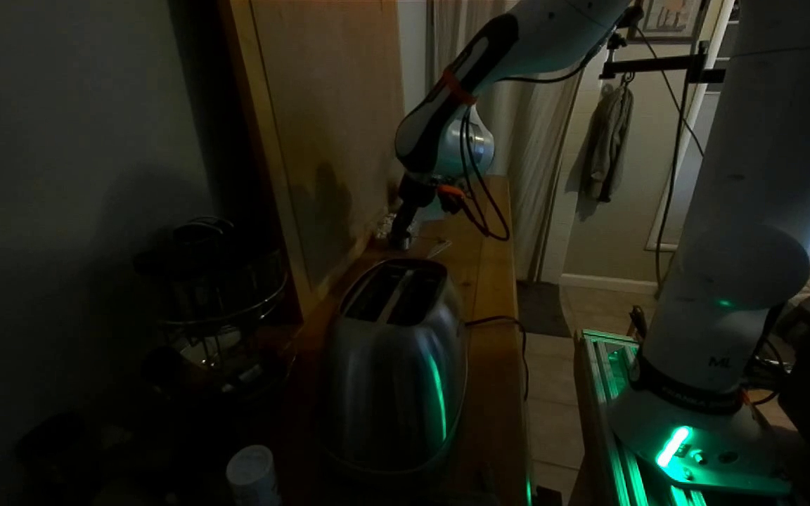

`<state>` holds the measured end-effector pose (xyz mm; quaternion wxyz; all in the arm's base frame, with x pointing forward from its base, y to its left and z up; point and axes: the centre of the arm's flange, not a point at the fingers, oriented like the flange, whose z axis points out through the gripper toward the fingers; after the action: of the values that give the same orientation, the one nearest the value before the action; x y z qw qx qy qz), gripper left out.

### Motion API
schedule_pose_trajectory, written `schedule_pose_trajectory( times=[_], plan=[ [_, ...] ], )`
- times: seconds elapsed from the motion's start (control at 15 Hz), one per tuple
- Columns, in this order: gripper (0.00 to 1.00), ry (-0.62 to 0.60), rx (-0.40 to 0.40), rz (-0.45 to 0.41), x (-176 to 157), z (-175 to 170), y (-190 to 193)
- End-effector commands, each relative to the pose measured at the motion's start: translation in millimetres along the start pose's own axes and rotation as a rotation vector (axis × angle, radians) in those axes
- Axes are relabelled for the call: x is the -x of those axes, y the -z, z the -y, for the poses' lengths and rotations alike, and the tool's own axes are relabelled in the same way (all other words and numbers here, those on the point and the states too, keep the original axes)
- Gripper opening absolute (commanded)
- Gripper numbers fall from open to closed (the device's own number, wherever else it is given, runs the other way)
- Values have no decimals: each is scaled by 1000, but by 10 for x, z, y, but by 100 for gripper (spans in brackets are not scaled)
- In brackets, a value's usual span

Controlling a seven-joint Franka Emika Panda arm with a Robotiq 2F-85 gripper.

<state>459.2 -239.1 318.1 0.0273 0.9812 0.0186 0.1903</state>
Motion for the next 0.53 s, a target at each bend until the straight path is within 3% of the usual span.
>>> schedule_pose_trajectory(
  times=[0.0,0.47],
  plan=[
    [1,61,-38,-20,181,17,175],
    [1,202,-102,19,329,120,165]
  ],
)
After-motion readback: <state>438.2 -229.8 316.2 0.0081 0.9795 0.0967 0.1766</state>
